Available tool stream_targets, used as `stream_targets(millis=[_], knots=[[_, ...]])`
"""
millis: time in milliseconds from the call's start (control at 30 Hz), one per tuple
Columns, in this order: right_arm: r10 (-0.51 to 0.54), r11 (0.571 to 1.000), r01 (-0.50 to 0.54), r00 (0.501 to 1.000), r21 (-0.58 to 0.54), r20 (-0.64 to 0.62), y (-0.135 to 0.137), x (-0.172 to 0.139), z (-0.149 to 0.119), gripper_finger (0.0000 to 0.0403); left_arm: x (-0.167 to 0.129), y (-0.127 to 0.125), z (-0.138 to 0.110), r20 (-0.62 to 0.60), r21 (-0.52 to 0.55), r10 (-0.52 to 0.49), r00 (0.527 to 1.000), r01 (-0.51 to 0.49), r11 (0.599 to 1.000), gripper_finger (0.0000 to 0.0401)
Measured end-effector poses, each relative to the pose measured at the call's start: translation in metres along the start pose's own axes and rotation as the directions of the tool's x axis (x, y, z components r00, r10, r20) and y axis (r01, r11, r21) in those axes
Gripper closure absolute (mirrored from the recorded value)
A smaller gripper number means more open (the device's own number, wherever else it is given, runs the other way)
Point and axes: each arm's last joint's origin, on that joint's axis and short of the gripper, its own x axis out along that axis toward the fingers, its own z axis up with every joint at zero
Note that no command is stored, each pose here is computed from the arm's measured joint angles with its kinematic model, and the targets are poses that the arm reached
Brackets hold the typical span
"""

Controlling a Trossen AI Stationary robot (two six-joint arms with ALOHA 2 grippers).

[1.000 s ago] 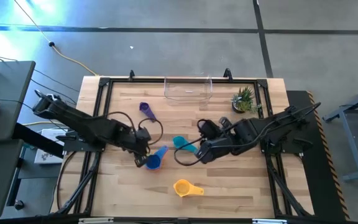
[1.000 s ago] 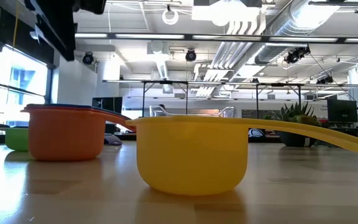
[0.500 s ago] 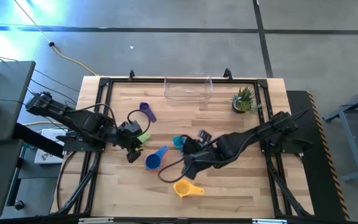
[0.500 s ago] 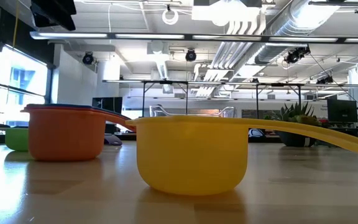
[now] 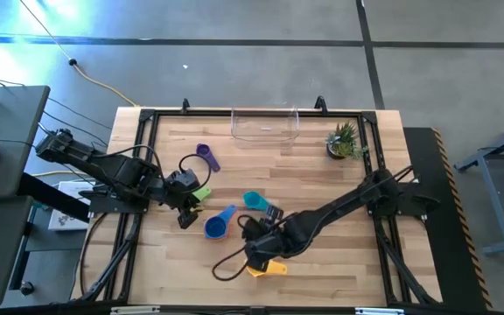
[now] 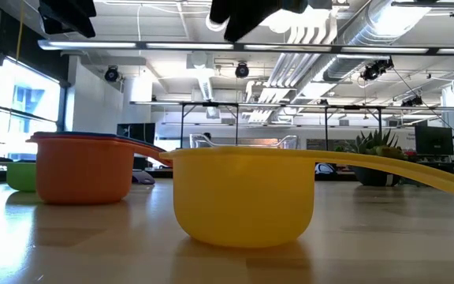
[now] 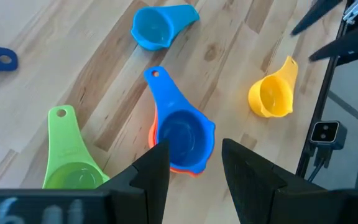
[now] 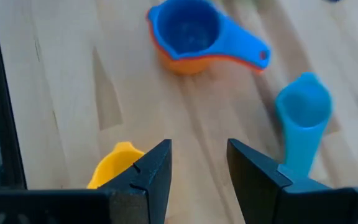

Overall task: Nest measuring cups in basket
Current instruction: Stack the yellow measuring cup on top of the blue measuring cup

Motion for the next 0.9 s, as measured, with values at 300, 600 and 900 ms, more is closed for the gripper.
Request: stream_targets(millis=[300,600,900], knots=[[0.040,0.996,-0.046,0.995,-0.071,-0.087,0.023,0.042,-0.018,0.0256,0.000,0.000,0.000,0.000,0.000,0.000,1.000,0.000,1.000,0.0263],[0.025,0.991,-0.044,0.987,-0.123,-0.158,0.030,0.070,-0.031,0.0256,0.000,0.000,0.000,-0.001,0.000,0.000,1.000,0.000,1.000,0.0263],[-0.004,0.991,-0.022,0.980,-0.130,-0.197,0.031,0.088,-0.039,0.0256,0.000,0.000,0.000,-0.001,0.019,0.000,1.000,0.000,1.000,0.0263]])
